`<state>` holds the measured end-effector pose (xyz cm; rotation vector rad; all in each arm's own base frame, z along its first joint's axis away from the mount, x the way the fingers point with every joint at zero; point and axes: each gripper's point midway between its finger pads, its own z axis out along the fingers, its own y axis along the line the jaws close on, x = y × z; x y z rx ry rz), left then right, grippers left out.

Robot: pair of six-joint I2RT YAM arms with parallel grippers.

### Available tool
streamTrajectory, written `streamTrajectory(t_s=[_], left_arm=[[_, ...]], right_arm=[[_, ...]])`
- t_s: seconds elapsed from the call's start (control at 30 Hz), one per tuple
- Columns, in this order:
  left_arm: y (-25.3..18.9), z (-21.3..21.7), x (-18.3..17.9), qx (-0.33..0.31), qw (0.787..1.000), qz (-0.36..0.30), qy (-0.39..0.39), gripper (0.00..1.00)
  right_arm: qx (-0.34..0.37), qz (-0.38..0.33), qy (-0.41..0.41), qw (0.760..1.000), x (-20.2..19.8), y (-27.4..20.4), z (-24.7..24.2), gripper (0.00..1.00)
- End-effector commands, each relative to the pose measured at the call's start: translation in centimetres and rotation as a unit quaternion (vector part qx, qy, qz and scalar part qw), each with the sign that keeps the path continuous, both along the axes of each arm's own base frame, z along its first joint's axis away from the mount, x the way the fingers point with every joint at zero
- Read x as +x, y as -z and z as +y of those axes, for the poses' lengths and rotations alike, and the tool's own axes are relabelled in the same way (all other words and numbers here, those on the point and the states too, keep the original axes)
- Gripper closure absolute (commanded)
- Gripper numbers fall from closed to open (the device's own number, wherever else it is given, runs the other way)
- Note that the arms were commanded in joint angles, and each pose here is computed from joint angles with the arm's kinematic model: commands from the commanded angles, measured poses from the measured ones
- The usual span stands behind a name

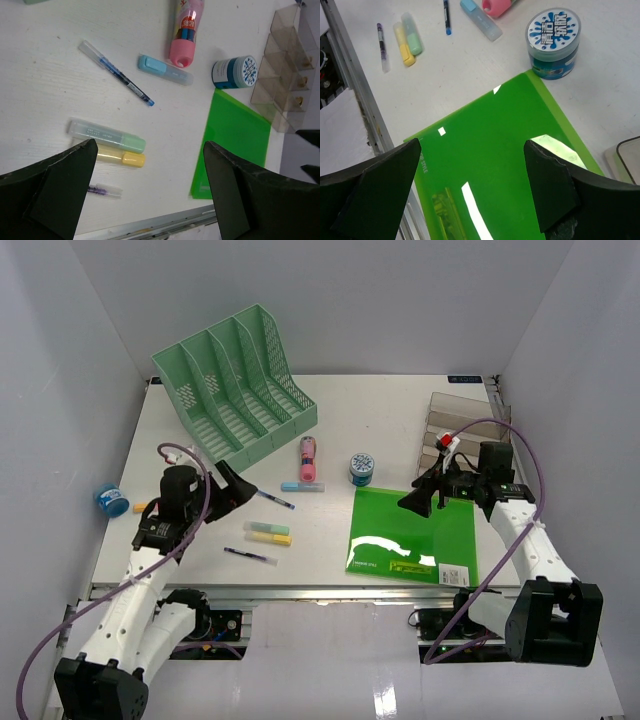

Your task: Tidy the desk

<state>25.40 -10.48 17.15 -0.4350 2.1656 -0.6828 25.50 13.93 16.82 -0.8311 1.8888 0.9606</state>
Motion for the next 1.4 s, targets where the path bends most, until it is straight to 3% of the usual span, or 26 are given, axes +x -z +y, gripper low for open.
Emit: streamTrajectory(t_s=[0.0, 0.13, 0.33, 0.43, 1.0, 1.37], left_arm=[[-2.1, 1.3, 1.1, -0.04, 0.994, 0.046, -0.095, 0.02], [-1.7, 3.5, 1.8, -0.04, 0.982, 0.086, -0.161, 0.02], [0.5, 10.1, 1.5, -0.018, 0.934, 0.186, -0.305, 0.04], [0.6, 12.7, 1.6, 0.005, 0.916, 0.196, -0.349, 0.06], [4.3, 18.1, 2.7, 0.05, 0.864, 0.261, -0.427, 0.12], [9.2, 22.0, 3.2, 0.05, 0.83, 0.323, -0.453, 0.14]], right_arm=[[0.025, -0.03, -0.042, 0.998, -1.4, -1.4, 0.9, 0.1], [0.029, -0.047, -0.045, 0.997, -1.9, -2.1, 1.0, 0.1], [0.033, -0.047, -0.044, 0.997, -2.2, -2.5, 1.1, 0.1], [0.034, -0.048, -0.043, 0.997, -2.3, -2.7, 1.1, 0.1], [0.037, -0.046, -0.044, 0.997, -2.7, -2.6, 1.1, 0.1], [0.027, -0.022, -0.032, 0.999, -2.2, -0.9, 0.7, 0.1]])
